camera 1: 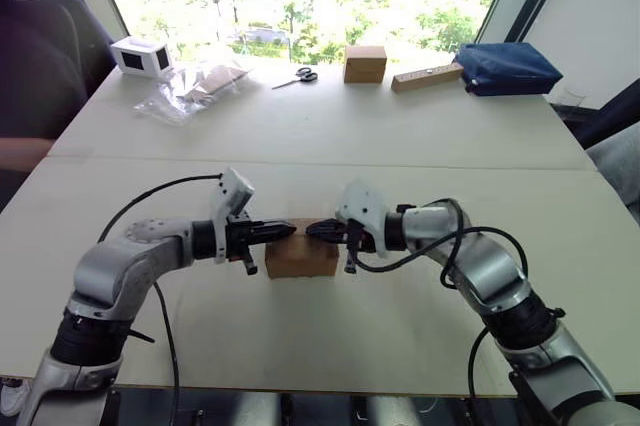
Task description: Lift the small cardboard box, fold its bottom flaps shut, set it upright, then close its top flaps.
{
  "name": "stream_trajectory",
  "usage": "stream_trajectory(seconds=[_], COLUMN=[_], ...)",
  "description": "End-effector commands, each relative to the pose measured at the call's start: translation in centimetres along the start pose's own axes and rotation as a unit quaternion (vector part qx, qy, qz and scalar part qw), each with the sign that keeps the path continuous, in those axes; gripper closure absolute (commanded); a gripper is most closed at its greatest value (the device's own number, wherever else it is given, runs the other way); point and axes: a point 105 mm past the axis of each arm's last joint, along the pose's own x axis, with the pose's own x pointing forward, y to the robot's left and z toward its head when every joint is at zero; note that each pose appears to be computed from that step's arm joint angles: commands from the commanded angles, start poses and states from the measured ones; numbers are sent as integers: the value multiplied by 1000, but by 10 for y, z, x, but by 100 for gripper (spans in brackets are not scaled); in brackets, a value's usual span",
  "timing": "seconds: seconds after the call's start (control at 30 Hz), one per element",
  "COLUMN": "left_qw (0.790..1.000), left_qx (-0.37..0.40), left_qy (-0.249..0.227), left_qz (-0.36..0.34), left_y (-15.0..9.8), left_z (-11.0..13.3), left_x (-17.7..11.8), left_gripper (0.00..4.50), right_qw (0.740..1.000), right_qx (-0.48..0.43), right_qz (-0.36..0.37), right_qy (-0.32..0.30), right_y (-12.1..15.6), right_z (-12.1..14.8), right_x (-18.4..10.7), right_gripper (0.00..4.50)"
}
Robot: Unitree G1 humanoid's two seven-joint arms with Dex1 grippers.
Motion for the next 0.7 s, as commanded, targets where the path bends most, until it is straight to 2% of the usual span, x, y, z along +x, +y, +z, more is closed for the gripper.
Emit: stream_trajectory(seconds=[0.03,0.2,0.37,0.47,0.53,0.57,0.6,0.7], left_qw=[999,999,999,997,983,976,970,974], left_qx=[33,42,38,-1,-5,5,12,-1], left_qy=[20,20,-4,-72,-178,-213,-234,-215], left_qz=[5,0,-1,7,37,50,67,75], left_y=[0,0,0,4,10,10,11,12], left_z=[-4,-5,-1,19,53,64,72,75], left_x=[0,0,2,-3,-18,-24,-29,-35], left_gripper=[443,443,443,443,443,443,443,443], right_qw=[1000,1000,1000,999,994,991,989,976], right_qx=[-25,-26,-23,-12,-30,-28,-21,23], right_qz=[-2,2,-3,-19,-71,-84,-89,-95], right_qy=[3,6,2,-38,-80,-96,-115,-195], right_y=[-2,1,0,-5,-20,-23,-23,-18], right_z=[4,2,2,13,27,32,38,61], right_x=[-1,0,-1,-6,-19,-24,-29,-46], right_gripper=[450,450,450,450,450,450,450,450])
